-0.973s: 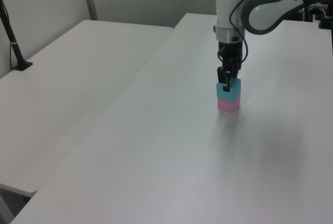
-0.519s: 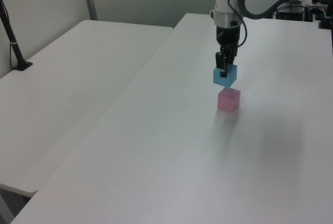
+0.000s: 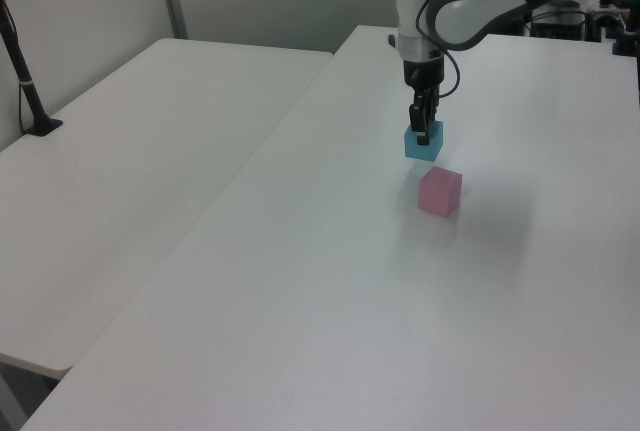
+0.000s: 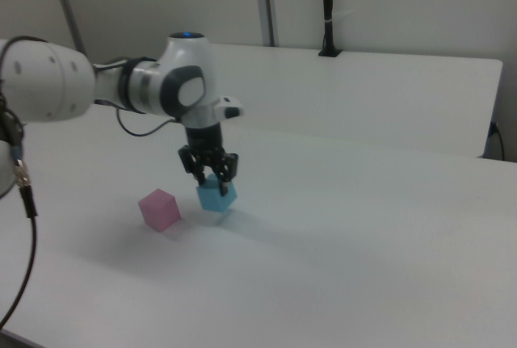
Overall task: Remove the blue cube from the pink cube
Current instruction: 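Lift the light-blue cube off the pink cube and carry it aside, then lower the light-blue cube onto the table beside the pink cube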
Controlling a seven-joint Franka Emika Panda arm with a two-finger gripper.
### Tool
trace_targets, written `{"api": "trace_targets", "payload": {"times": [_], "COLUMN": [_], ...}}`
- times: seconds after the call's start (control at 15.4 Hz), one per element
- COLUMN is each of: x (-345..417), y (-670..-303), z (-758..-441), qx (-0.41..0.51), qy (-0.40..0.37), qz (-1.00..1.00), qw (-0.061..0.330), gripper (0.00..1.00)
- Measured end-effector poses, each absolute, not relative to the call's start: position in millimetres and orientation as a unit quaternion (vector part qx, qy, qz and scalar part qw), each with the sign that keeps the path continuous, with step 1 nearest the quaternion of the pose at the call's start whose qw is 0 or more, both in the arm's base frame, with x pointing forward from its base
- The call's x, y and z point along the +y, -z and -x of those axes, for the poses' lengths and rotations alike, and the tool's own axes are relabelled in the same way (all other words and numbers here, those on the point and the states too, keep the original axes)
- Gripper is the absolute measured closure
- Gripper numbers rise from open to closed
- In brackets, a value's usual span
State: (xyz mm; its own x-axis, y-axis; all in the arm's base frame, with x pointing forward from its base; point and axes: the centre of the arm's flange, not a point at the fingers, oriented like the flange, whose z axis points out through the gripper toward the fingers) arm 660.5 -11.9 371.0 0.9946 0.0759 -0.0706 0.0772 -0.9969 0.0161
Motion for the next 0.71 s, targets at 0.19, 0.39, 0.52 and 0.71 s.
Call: {"api": "trace_targets", "payload": {"times": [0.19, 0.39, 0.52, 0.71], "x": [-35, -49, -52, -59], "y": [-351, -340, -340, -337], "z": [-678, -686, -687, -687], "qx": [0.044, 0.046, 0.045, 0.041], "qy": [0.038, 0.04, 0.039, 0.04], "qz": [-0.998, -0.998, -0.998, -0.998], "qw": [0.005, 0.002, 0.001, 0.001], "gripper": [0.44, 0.44, 0.35, 0.23]}}
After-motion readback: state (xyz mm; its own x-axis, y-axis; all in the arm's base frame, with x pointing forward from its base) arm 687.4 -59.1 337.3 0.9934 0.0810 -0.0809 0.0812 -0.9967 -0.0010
